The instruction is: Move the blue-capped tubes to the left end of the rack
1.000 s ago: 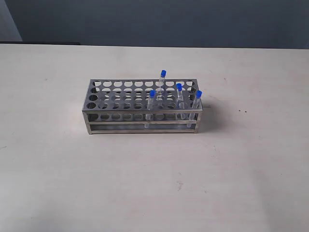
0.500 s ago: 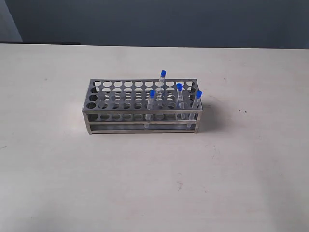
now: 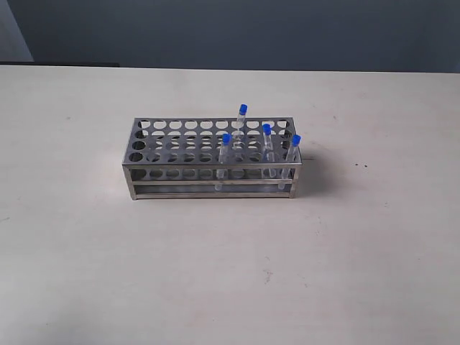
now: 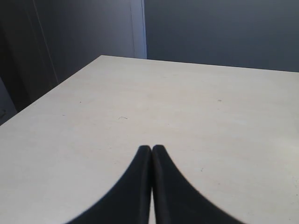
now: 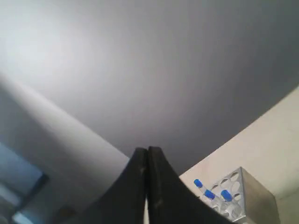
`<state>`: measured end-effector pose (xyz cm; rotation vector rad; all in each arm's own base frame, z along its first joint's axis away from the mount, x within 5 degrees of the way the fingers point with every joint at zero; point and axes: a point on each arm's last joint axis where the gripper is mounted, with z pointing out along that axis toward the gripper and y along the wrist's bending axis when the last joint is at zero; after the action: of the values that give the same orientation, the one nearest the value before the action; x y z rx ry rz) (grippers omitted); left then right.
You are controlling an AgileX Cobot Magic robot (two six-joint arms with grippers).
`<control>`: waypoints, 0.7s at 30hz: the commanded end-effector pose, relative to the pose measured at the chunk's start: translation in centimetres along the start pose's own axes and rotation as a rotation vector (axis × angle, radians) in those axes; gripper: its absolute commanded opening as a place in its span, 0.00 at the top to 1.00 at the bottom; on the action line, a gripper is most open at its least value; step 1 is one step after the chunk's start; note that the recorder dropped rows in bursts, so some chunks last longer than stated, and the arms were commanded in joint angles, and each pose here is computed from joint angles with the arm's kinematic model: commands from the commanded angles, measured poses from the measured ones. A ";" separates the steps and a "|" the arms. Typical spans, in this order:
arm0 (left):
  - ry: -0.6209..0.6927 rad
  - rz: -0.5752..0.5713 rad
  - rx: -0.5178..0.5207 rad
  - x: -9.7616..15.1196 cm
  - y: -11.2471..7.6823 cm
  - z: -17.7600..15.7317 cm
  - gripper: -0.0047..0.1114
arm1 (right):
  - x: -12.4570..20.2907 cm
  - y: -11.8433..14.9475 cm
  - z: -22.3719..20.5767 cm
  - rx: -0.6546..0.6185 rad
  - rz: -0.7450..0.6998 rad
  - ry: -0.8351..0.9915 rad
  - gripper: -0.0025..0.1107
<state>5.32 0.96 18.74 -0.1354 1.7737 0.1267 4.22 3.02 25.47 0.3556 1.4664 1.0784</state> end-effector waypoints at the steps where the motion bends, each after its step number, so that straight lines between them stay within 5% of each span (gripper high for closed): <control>1: -0.005 -0.006 0.007 0.0 0.0 0.1 0.96 | -1.2 3.3 1.9 -0.012 -0.312 0.228 0.98; 12: -0.005 -0.006 0.007 0.0 0.0 0.1 0.96 | -4.5 4.2 16.3 0.135 -0.588 0.880 0.98; 21: -0.005 -0.006 0.007 0.0 0.0 0.1 0.96 | 0.9 4.0 25.1 0.249 -0.891 1.153 0.98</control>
<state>5.32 0.96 18.74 -0.1354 1.7737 0.1267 23.88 13.95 33.10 -0.7855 2.3524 0.4588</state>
